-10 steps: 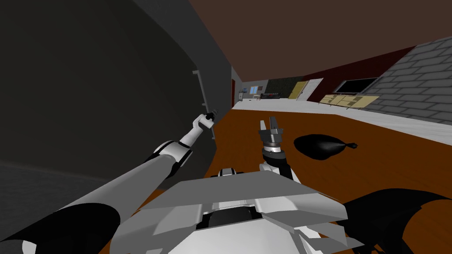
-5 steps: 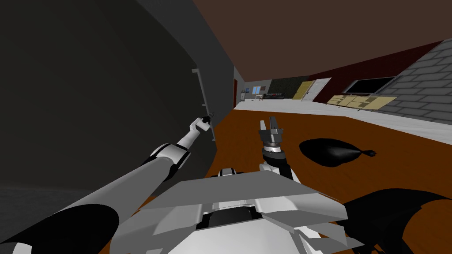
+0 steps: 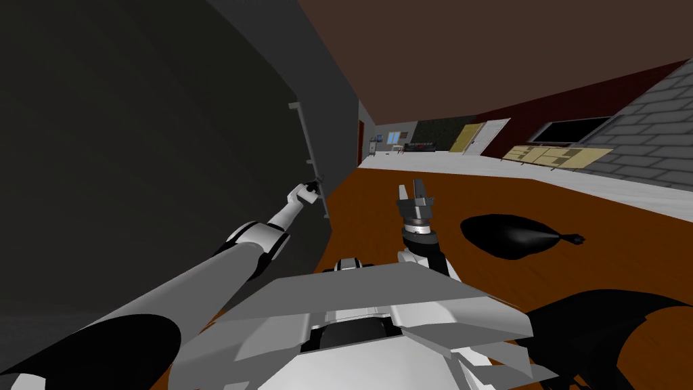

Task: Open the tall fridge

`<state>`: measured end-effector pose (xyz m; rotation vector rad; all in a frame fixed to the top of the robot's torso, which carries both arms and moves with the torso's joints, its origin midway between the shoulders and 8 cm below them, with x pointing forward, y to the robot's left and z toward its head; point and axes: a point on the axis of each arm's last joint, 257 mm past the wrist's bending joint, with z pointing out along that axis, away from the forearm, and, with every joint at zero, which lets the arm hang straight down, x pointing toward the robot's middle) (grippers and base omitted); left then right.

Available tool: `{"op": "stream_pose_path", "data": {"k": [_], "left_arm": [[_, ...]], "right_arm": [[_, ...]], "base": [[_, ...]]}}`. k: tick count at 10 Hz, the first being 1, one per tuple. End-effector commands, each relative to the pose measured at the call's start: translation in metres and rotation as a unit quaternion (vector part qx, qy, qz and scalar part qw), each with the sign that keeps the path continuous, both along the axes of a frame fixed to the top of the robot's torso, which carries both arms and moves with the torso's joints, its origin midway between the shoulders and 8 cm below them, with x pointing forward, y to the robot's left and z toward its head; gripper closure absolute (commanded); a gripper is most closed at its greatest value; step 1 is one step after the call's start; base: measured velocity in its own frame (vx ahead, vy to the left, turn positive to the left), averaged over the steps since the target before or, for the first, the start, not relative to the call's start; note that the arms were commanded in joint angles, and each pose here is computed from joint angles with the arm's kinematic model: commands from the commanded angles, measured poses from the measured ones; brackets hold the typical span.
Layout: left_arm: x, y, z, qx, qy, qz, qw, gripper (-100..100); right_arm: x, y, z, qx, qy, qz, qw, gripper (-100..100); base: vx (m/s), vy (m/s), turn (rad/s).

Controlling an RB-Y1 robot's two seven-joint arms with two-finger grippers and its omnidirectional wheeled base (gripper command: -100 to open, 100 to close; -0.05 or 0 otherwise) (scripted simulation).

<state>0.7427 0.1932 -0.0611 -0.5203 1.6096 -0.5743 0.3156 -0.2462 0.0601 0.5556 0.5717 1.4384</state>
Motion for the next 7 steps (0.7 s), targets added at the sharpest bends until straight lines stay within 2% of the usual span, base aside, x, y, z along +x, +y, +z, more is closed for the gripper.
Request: {"op": "stream_pose_path", "data": {"k": [1, 3, 4, 5, 7], "left_arm": [[0.004, 0.019, 0.001, 0.000, -0.001, 0.007, 1.0000, -100], [0.008, 0.033, 0.003, -0.001, -0.002, 0.014, 0.9999, -100], [0.006, 0.029, 0.002, 0.000, -0.001, 0.012, 0.9999, -100], [0.003, 0.014, 0.001, 0.000, -0.001, 0.005, 1.0000, 100], [-0.002, 0.000, 0.000, 0.000, -0.001, -0.001, 1.0000, 100]], "right_arm": [[0.000, 0.000, 0.000, 0.000, 0.000, 0.000, 1.0000, 0], [0.000, 0.000, 0.000, 0.000, 0.000, 0.000, 1.0000, 0], [0.000, 0.000, 0.000, 0.000, 0.000, 0.000, 1.0000, 0], [0.000, 0.000, 0.000, 0.000, 0.000, 0.000, 1.0000, 0], [0.000, 0.000, 0.000, 0.000, 0.000, 0.000, 1.0000, 0]], "base": [[0.008, -0.027, -0.027], [0.006, -0.017, -0.039], [0.002, -0.007, -0.008], [-0.007, 0.022, 0.141], [-0.006, 0.034, 0.057]]}}
